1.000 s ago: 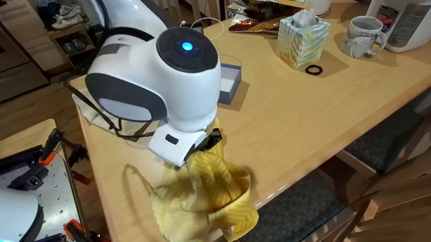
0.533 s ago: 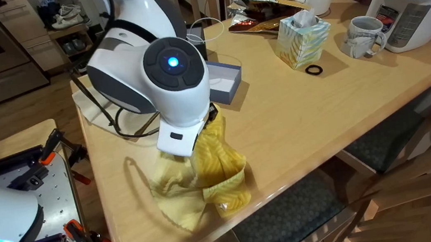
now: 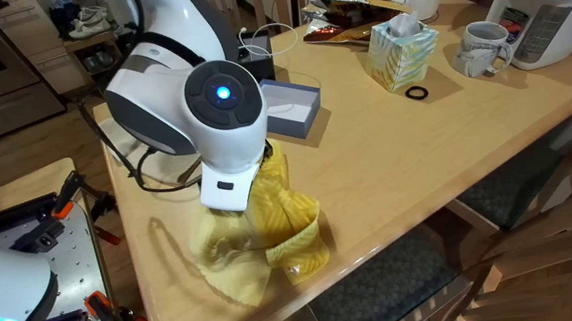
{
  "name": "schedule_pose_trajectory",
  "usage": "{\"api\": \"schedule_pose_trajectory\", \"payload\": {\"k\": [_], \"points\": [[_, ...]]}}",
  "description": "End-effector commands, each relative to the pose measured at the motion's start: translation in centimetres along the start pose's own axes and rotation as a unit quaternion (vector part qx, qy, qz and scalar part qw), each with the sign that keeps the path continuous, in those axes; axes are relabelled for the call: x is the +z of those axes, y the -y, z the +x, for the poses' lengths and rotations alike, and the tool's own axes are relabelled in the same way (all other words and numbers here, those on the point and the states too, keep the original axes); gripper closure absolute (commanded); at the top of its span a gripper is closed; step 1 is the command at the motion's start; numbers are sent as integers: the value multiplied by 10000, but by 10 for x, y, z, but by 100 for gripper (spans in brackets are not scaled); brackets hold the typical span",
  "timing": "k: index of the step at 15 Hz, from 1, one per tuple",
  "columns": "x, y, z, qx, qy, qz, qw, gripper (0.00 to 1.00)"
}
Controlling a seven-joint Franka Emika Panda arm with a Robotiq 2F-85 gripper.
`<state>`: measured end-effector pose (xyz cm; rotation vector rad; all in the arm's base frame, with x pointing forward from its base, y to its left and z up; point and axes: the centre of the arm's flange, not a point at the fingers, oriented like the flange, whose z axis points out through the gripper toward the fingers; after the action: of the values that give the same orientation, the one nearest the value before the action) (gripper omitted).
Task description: Use the yellow towel to wipe the tabletop
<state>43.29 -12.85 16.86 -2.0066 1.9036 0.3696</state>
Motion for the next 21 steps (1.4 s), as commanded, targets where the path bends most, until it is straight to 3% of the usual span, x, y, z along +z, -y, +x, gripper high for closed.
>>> {"api": "schedule_pose_trajectory", "payload": {"k": [1, 6, 8, 9, 10, 12, 16, 17, 21], "points": [[-27, -19, -26, 209, -554, -155, 9981, 0], [-69, -30, -58, 562, -1547, -84, 9863, 0], [-83, -34, -70, 512, -1658, 9, 9848, 0], [-88, -35, -75, 353, -1564, 29, 9871, 0], [-90, -33, -82, -7, -1182, 119, 9929, 0], [-89, -28, -102, -336, -772, 249, 9961, 0], [-86, -24, -132, -979, 98, 592, 9934, 0], [-92, -17, -128, -690, -271, 498, 9960, 0], [-92, -17, -135, -890, -75, 604, 9942, 0]]}}
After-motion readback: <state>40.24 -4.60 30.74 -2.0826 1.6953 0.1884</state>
